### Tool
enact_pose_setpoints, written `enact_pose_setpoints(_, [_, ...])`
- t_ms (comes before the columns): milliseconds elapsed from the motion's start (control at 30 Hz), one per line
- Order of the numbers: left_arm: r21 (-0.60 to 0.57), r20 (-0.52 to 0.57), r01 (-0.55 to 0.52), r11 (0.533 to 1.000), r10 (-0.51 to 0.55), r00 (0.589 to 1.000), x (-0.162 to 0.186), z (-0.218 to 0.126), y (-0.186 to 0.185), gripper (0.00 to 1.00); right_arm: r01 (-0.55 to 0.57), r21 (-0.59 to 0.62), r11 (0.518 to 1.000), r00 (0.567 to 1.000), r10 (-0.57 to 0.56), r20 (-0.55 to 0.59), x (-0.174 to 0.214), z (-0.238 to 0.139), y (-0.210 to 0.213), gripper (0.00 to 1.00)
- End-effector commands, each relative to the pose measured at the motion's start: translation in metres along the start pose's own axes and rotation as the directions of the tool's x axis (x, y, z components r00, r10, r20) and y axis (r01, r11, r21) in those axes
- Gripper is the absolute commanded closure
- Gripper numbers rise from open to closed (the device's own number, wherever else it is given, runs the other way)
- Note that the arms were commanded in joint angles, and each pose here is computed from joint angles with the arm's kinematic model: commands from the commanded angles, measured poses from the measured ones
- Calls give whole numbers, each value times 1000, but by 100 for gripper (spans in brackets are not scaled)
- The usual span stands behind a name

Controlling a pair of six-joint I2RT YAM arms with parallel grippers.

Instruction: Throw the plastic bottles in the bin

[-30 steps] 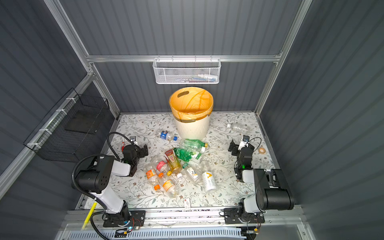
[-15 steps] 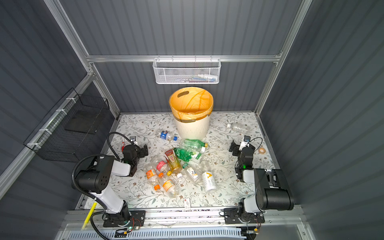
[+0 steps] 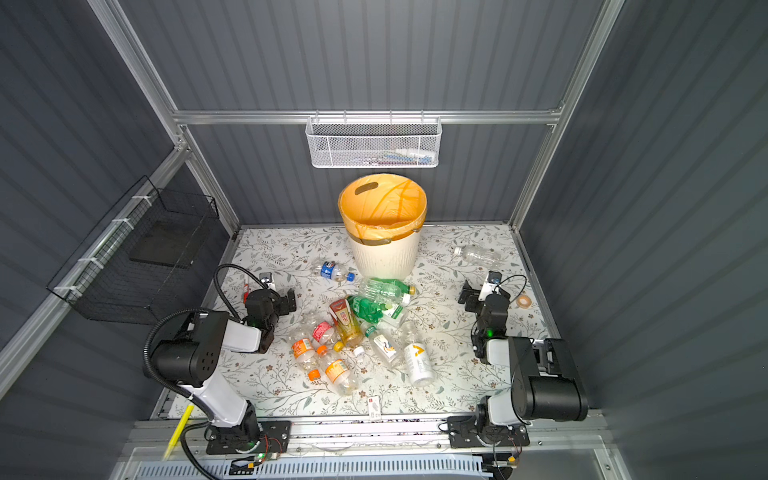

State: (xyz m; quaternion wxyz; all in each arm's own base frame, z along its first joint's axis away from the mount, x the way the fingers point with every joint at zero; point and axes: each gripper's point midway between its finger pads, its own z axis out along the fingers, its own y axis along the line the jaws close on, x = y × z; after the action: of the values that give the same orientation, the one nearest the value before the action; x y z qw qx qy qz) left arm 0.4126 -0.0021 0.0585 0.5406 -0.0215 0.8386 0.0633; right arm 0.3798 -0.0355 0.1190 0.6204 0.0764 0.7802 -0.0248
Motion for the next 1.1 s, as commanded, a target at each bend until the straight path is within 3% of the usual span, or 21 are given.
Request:
enact_pose_setpoints(0, [-8,17,-7,1000,7,1000,-7,1,3,2,-5,-4,1000,1000,5,1,-3,3,1,11])
enact_pose_setpoints(67, [-51,30,11,999,-10,999,-17,-3,11,4,-31,58,998,1000,31,3,-13,2,-9,12])
enact_pose_setpoints(200, [-165,-23,44,985,-48,999,-42,-11,32,5,-65,257,964,986,101,-133,-37,9,-38,15])
enact_pose_setpoints(300, [-226,-57,97,969,-113,992,-67,-15,41,6,-110,354,929,951,202,-234,-46,12,-46,15])
enact_pose_setpoints(533, [-102,-109,241,965,-251,962,-104,-22,17,6,-370,440,818,811,515,-277,-71,28,-31,14])
enact_pose_setpoints(633, [-59,-131,276,959,-282,951,-109,-27,9,7,-397,481,781,764,572,-298,-71,44,-33,14])
enact_pose_setpoints(700, [-33,-141,289,957,-290,946,-112,-32,5,7,-554,476,683,628,719,-300,-67,63,-17,15])
enact_pose_setpoints(800, [0,-156,301,954,-298,942,-113,-39,0,7,-593,478,648,549,759,-349,-57,83,-3,10])
enact_pose_setpoints(933, [27,-183,310,950,-300,936,-109,-48,-5,6,-650,557,517,421,855,-303,-29,100,-7,10])
enact_pose_setpoints(1067, [30,-205,301,953,-289,935,-105,-53,-5,7,-682,588,434,365,899,-241,-18,116,-11,10])
